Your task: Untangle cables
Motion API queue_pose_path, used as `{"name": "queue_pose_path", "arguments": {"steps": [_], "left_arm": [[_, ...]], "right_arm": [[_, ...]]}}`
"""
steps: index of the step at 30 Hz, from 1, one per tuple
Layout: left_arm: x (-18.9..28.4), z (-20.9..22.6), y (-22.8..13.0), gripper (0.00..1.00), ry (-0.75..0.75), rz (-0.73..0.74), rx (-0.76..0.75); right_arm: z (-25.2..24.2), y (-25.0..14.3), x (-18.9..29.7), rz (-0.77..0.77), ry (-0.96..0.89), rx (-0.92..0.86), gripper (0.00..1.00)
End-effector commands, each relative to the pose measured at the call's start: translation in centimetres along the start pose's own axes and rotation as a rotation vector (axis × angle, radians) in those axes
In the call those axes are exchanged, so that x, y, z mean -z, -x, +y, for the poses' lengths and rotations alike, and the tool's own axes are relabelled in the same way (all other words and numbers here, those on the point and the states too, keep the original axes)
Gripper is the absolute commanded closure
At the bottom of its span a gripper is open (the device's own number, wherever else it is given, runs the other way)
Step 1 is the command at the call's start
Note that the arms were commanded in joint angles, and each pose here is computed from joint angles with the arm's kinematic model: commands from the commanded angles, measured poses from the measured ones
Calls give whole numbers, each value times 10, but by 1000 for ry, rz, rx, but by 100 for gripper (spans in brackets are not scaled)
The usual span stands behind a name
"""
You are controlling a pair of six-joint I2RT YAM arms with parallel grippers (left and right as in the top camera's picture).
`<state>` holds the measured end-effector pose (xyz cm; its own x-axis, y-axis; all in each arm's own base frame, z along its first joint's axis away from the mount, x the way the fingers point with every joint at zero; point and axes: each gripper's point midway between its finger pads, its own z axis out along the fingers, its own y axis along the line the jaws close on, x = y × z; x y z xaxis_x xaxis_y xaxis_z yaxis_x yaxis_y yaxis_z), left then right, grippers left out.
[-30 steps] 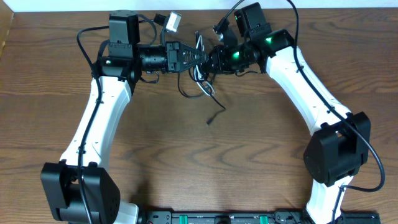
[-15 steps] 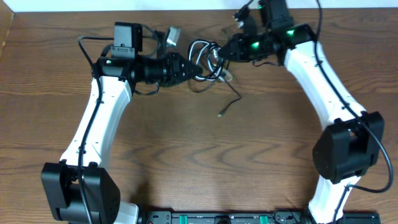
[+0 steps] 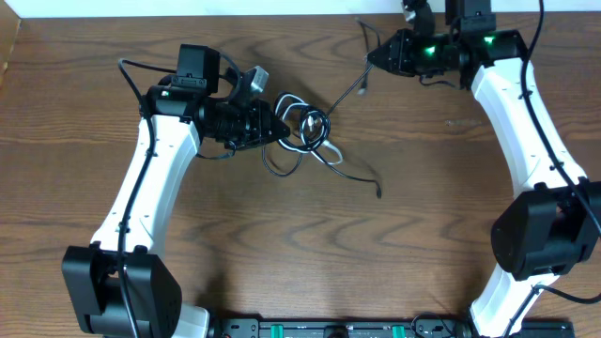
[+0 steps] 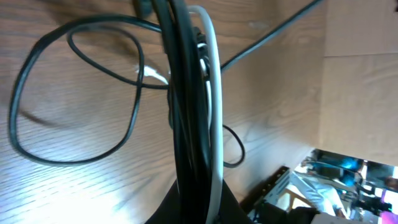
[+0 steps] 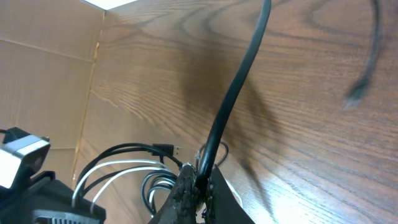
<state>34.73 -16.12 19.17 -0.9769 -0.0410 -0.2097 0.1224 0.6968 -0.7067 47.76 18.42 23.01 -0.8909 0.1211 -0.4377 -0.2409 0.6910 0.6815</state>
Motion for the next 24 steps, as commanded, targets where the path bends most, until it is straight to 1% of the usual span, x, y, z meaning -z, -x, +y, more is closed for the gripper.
{"name": "queue_pose_path", "arguments": {"steps": [1, 5, 8, 11, 13, 18, 22, 24], "left_arm": [[0, 11, -2, 93, 50, -2, -17], [-1, 12, -2, 92, 54, -1, -34], [1, 25, -1, 93, 129, -11, -30], [3, 46, -1, 93, 243, -22, 1], [5, 59, -1, 93, 309, -32, 42], [3, 63, -4, 93, 320, -27, 55], [4, 68, -4, 93, 346, -32, 58], [4, 68, -4, 92, 347, -33, 57]], "right_arm": [[13, 1, 7, -3, 42, -2, 99], [13, -3, 7, 12, 39, -14, 99], [23, 8, 20, -18, 76, 9, 99], [43, 27, 51, -78, 139, 76, 99], [55, 42, 83, -144, 154, 110, 99], [53, 51, 144, -244, 104, 110, 99], [32, 53, 183, -315, 9, 64, 99], [26, 54, 195, -336, -9, 47, 99]]}}
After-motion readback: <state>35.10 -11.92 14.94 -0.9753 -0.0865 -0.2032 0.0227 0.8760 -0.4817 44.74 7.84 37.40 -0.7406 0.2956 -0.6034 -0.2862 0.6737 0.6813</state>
